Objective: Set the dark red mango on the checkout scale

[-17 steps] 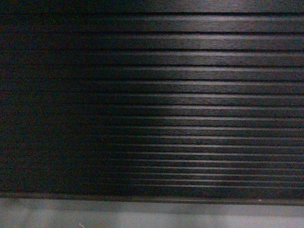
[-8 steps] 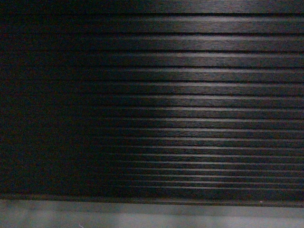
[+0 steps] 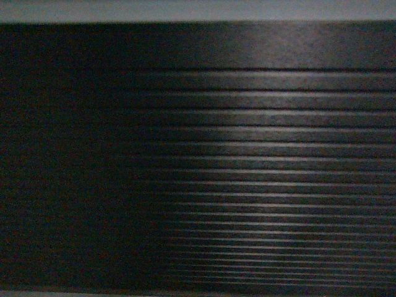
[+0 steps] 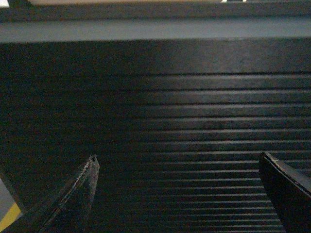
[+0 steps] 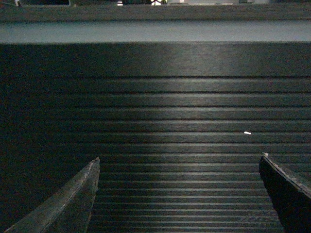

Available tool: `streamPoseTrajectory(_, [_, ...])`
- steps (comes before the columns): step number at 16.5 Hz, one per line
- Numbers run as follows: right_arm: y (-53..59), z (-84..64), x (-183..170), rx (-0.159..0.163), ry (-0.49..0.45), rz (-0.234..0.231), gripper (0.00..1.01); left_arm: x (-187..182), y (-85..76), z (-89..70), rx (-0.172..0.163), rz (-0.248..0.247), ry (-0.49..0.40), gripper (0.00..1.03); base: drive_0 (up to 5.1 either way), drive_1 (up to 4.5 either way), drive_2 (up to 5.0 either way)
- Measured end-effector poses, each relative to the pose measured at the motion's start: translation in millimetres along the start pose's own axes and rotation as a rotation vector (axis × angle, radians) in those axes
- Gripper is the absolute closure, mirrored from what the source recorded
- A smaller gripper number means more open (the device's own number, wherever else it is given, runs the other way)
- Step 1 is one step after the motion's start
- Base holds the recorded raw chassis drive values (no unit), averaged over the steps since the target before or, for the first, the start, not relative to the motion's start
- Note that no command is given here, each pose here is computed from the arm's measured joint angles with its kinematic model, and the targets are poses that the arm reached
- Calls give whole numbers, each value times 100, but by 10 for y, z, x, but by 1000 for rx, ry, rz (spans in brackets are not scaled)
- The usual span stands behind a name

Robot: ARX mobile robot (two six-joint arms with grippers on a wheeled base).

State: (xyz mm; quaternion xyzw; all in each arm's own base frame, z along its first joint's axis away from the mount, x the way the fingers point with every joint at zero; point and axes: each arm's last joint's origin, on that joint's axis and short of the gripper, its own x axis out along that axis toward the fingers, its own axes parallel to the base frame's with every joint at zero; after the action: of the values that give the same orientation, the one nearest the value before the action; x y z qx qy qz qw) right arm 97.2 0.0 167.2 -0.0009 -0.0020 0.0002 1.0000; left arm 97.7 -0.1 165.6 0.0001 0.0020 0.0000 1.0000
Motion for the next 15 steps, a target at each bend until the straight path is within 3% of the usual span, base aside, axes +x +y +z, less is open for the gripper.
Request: streamPoseTrajectory(15, [0, 2, 0, 2, -2, -1, 3, 0, 0, 2, 0, -1, -2, 5, 0, 0, 0])
